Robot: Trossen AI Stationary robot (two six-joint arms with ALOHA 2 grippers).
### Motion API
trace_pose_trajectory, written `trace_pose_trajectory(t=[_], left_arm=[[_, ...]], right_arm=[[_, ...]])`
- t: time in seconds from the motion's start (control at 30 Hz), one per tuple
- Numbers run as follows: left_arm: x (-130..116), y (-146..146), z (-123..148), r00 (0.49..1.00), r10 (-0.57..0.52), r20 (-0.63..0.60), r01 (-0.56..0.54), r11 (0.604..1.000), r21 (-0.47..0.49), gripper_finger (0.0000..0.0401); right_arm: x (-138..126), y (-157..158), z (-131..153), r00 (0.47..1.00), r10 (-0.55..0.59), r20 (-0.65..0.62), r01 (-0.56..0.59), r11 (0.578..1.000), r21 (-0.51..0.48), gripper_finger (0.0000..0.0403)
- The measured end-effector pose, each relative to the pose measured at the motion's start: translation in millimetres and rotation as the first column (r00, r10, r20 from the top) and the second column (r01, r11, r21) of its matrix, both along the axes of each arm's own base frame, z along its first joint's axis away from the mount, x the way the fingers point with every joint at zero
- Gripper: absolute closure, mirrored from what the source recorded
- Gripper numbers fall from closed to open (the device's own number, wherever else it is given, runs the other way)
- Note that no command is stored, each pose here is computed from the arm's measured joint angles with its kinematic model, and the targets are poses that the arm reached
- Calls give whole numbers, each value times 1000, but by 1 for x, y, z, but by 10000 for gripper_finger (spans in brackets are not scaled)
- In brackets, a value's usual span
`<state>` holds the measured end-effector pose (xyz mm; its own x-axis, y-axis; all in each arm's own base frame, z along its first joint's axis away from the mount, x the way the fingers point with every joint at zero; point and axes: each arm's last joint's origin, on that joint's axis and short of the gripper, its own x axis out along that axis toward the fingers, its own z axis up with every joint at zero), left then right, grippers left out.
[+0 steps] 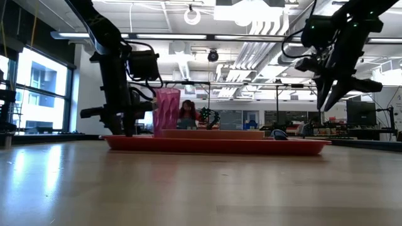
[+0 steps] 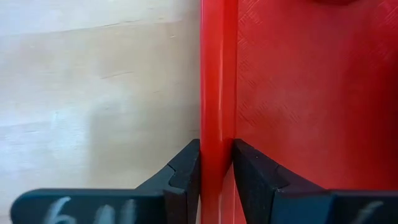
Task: Pick and place plate/cup/fork/spoon on tray
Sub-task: Adjust the red tray to the. top center
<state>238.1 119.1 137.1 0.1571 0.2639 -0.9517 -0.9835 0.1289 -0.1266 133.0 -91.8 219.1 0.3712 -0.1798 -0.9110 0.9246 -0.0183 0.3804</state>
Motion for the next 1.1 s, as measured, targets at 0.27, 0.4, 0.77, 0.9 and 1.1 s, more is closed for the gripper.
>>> trace_pose_trajectory(t=[0.27, 0.4, 0.77, 0.9, 1.1], left_arm=[[1, 0, 1, 1000, -2, 11, 2, 1000, 3, 325], [1, 0, 1, 1000, -2, 13, 2, 1000, 2, 325], [2, 0, 2, 1000, -11, 16, 11, 1000, 6, 325], [2, 0, 2, 1000, -11, 17, 11, 1000, 7, 325], [2, 1, 2, 1000, -11, 18, 11, 1000, 7, 325]], right_arm=[[28, -6, -23, 997, 52, -56, -49, 997, 58, 341], [38, -8, -36, 992, 82, -94, -74, 994, 86, 341], [54, -15, -58, 987, 127, -99, -113, 984, 140, 341], [55, -15, -61, 986, 131, -108, -114, 983, 145, 341], [58, -17, -69, 980, 146, -132, -124, 979, 160, 341]])
